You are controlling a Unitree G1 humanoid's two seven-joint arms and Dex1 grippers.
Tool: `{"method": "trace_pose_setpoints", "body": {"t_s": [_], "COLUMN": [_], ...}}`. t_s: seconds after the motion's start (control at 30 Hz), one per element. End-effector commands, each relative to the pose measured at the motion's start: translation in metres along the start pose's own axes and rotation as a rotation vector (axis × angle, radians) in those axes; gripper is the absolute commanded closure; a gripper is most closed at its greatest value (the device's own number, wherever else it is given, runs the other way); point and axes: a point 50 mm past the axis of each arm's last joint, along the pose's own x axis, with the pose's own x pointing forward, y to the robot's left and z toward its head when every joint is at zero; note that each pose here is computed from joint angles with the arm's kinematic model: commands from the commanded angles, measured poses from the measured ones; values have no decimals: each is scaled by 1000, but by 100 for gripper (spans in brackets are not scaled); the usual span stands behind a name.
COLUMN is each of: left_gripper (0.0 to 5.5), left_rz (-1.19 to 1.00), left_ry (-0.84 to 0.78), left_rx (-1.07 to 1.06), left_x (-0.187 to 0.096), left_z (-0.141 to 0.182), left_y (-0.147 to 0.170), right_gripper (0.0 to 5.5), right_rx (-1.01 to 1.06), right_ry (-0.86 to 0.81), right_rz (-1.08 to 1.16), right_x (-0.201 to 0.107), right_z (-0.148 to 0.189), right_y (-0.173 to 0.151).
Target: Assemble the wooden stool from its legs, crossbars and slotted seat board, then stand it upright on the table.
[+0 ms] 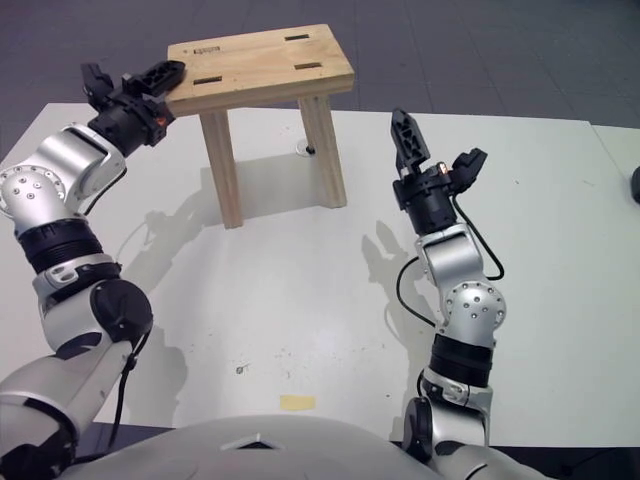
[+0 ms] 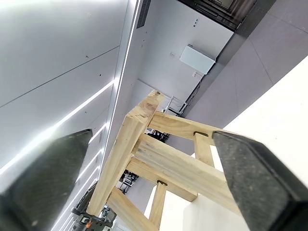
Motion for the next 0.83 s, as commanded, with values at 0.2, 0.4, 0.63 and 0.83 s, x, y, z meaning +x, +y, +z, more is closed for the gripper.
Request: {"method": "trace_pose_setpoints", "body": {"t_s": [0.2, 0.4, 0.63, 0.83], "left_gripper": [27, 14, 14, 14], "left_rz": [-75, 178, 286, 200], "left_ry": [-196, -350, -396, -408], "left_rx": [252, 522, 659, 700], "left_x": [-32, -36, -41, -21], "left_z": [39, 45, -3, -20], "left_y": [-28, -4, 14, -5], "right_gripper": [10, 10, 10, 10], "right_rx": [-388, -706, -962, -982], "right_ry": [-132, -236, -143, -82], "right_rz": [-95, -377, -399, -356], "right_x": [-25, -22, -12, -1], "right_z": [-14, -13, -11, -12], "right_y": [6, -24, -38, -41]}}
